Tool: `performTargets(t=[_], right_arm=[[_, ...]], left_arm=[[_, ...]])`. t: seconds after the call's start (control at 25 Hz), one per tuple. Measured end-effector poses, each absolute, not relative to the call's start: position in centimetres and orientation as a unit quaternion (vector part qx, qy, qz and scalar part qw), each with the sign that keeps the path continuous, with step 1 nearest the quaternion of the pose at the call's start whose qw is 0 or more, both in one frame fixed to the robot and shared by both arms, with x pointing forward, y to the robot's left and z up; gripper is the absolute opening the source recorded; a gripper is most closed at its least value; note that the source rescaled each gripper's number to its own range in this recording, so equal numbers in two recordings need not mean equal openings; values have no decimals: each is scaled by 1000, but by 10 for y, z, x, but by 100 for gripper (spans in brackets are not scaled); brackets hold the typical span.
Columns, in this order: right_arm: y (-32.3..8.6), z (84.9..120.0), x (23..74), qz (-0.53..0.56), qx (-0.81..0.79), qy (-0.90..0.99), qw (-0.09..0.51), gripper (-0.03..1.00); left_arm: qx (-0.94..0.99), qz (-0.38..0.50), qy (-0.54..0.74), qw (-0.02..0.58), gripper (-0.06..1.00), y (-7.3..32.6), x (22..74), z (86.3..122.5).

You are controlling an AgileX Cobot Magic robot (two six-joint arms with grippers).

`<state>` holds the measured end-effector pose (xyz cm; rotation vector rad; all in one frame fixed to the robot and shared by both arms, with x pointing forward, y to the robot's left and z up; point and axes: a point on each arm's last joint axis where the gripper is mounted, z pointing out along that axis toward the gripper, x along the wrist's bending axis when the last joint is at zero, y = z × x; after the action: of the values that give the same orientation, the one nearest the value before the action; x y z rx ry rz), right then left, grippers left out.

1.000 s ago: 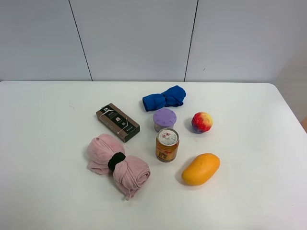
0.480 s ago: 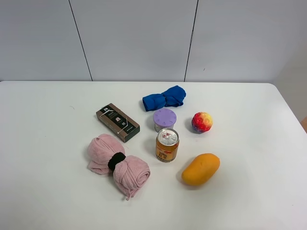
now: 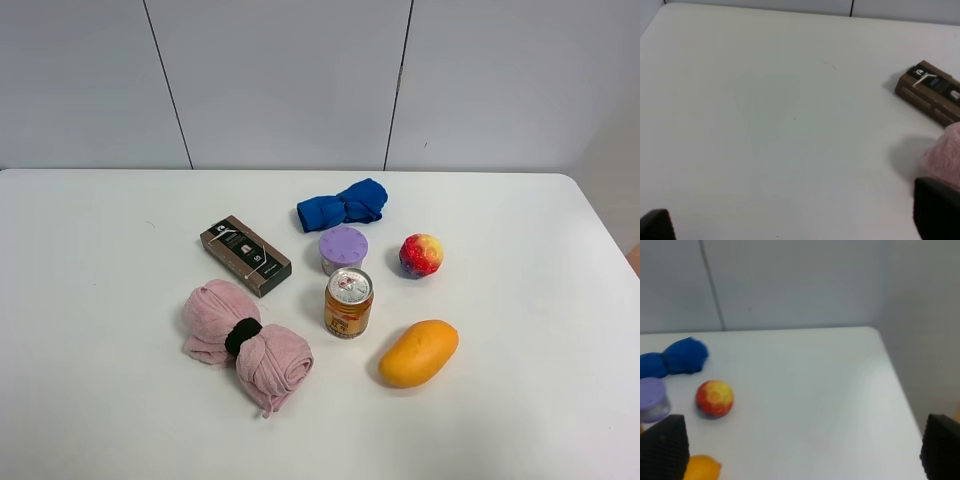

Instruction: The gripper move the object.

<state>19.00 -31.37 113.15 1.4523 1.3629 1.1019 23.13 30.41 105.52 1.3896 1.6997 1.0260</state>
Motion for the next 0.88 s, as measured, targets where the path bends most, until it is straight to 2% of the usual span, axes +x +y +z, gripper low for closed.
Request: performTargets(t=[0.48, 0.88], right_arm=[[-311, 1060, 223, 362, 617, 603, 354, 80], [-305, 1054, 230, 372, 616, 594, 359, 80]], left_arm=[[537, 396, 657, 351, 100, 304, 231, 1055], [537, 396, 657, 351, 100, 304, 231, 1055]])
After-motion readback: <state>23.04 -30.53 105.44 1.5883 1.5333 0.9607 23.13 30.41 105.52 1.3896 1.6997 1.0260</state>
